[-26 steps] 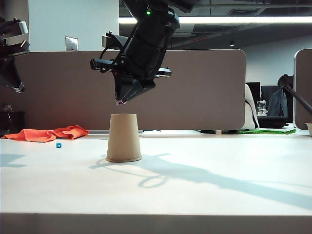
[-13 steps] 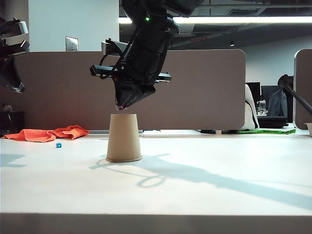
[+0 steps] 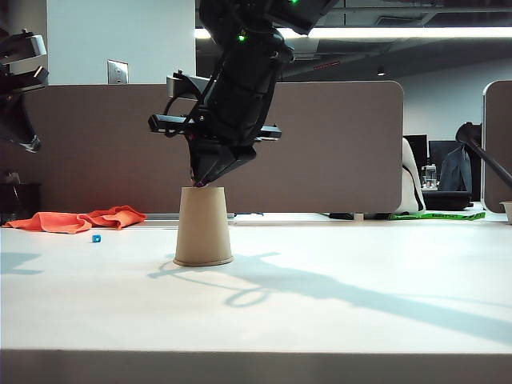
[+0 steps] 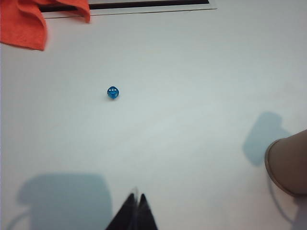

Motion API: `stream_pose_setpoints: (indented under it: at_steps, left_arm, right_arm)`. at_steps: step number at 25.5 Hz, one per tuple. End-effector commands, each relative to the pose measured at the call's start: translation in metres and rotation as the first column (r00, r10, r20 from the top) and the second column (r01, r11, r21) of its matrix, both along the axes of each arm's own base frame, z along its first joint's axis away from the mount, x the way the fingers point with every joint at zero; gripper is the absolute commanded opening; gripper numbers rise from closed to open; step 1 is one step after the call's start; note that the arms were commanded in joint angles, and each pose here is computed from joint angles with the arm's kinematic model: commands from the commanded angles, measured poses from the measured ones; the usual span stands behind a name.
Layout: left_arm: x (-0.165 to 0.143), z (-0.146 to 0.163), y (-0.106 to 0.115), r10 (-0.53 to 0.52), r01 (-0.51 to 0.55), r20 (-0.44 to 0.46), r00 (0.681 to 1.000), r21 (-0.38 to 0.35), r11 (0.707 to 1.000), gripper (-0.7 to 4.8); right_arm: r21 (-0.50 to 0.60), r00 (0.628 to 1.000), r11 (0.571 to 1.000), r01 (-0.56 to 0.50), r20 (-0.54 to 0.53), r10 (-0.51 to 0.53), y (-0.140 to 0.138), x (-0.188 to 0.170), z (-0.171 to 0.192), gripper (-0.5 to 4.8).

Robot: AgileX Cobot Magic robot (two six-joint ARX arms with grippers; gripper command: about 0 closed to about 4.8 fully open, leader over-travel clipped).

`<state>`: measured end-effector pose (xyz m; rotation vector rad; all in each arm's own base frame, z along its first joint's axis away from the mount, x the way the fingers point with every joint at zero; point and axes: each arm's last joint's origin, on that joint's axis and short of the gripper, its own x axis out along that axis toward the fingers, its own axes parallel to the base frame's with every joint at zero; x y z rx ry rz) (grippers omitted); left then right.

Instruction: Throw the dice onto the paper cup, compare its value with the values of the other dice on the table, place the die with the higher value on the paper cup, and take no action if both dice have the same value.

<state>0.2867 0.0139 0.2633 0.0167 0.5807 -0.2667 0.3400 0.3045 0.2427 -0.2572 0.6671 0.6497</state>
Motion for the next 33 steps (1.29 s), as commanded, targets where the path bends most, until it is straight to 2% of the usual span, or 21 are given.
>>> stream_pose_setpoints:
  at_steps: [1,20,21,23,33]
  left_arm:
    - [0.0,0.0027,-0.0001,-0.003,0.003,0.018,1.0,-0.004,1.0,-0.05]
    - [0.0,0.0026,-0.0001,-0.003,0.003,0.018,1.0,-0.004,1.0,-0.06]
    - [0.0,0.0027,-0.0001,-0.003,0.003,0.018,1.0,-0.004,1.0,-0.06]
    - [0.0,0.0026,-0.0001,-0.003,0.003,0.018,1.0,-0.004,1.0,-0.06]
    - [0.0,0.0027,-0.0001,-0.003,0.003,0.018,1.0,-0.004,1.0,-0.06]
  right_arm:
    - [0.002,1.0,1.0,-0.002,0.003,0.002,0.0002,0.0006,0.0007,0.53]
    - [-0.008,1.0,1.0,0.001,-0.009,-0.001,0.0003,0.0026,-0.0052,0.55]
    - [-0.009,1.0,1.0,0.001,-0.009,-0.001,0.0003,0.0026,-0.0052,0.62]
    - [-0.008,1.0,1.0,0.0,-0.009,0.0,0.0003,0.0026,-0.0052,1.09]
    - [-0.004,1.0,1.0,0.0,-0.005,0.0,0.0003,0.0026,-0.0039,1.09]
